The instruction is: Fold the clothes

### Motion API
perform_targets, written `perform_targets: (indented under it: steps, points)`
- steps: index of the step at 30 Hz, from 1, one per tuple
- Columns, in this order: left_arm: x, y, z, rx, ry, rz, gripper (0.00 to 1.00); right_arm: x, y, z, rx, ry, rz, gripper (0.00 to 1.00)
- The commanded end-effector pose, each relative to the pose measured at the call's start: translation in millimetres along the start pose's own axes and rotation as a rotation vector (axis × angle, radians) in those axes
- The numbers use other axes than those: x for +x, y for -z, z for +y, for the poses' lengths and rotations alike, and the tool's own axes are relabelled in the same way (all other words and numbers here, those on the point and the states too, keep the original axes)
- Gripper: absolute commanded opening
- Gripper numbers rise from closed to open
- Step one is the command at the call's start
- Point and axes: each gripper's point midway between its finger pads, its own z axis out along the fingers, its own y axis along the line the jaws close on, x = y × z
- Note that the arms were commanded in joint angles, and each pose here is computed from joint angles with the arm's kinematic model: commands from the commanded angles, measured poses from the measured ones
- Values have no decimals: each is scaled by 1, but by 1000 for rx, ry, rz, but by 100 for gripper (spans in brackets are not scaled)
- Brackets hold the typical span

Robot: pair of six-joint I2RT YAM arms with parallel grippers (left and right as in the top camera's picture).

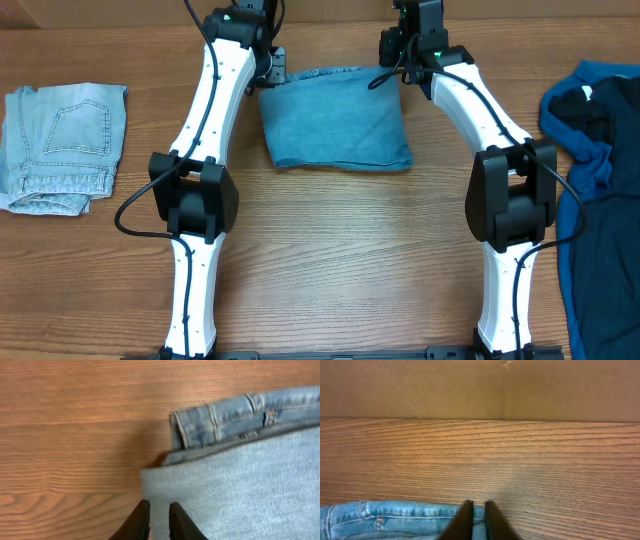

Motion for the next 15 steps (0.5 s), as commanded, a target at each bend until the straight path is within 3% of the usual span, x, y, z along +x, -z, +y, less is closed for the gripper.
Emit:
perform_targets:
  steps: [1,10,11,12,15]
  points:
    - [27,-21,-10,31,-15,94,20,28,-26,2,-32,0,53,5]
    - [75,-67,-5,10,-23,230,16,124,-88,-12,-14,-4,235,4]
    - [76,-67,-4,7,-29,229,13,123,-87,-12,-15,-4,232,4]
    - [71,-64,-4,6,-50,215,4,110,-83,-10,-19,-4,207,4]
    - [33,-28,-9,30,-44,105,4,36,-46,-2,-20,0,63,13]
